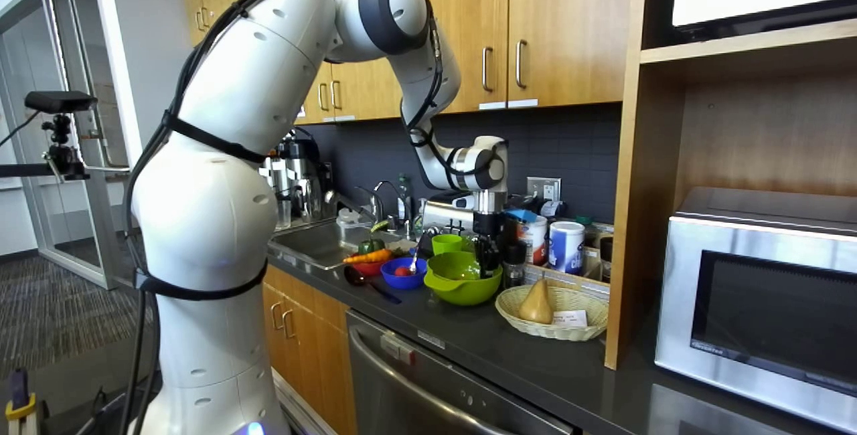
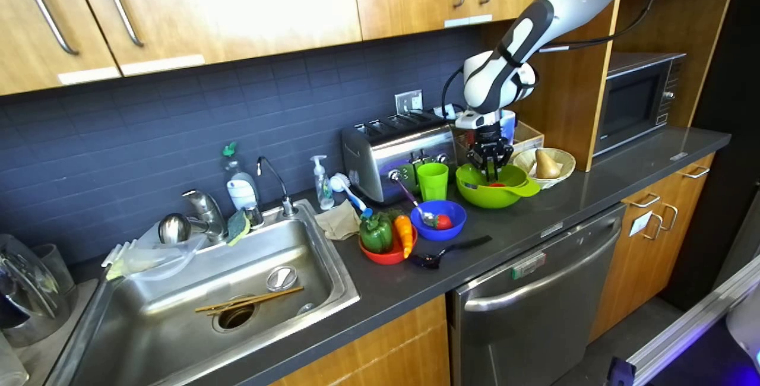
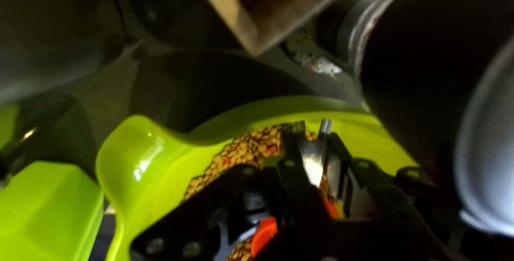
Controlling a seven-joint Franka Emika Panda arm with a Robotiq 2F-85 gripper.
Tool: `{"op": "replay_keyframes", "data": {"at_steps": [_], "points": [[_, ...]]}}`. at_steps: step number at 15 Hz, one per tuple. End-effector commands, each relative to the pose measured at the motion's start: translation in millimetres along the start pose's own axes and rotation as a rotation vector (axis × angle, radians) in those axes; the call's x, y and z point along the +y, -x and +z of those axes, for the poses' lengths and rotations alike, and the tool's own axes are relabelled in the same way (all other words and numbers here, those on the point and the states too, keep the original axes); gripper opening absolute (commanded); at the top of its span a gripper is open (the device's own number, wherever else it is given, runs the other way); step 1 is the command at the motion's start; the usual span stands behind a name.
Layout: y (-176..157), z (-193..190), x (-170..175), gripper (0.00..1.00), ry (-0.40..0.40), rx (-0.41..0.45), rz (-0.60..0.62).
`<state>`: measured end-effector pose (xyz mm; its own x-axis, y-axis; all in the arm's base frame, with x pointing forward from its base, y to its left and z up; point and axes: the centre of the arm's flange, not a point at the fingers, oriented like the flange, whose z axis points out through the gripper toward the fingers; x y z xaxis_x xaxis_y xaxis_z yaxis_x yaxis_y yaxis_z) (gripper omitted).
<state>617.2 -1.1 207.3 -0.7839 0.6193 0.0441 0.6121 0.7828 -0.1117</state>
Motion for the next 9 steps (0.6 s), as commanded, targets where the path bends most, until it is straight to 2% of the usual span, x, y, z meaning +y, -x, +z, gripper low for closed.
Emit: {"op": "replay_keyframes", "data": {"at_steps": [1,9], "points": [[-1.3,8.1,-9.1,0.05,-0.006,0.006,0.060],[-15.3,-1.8,-4.0,0.05,-0.005,0.012,0.106]]}}
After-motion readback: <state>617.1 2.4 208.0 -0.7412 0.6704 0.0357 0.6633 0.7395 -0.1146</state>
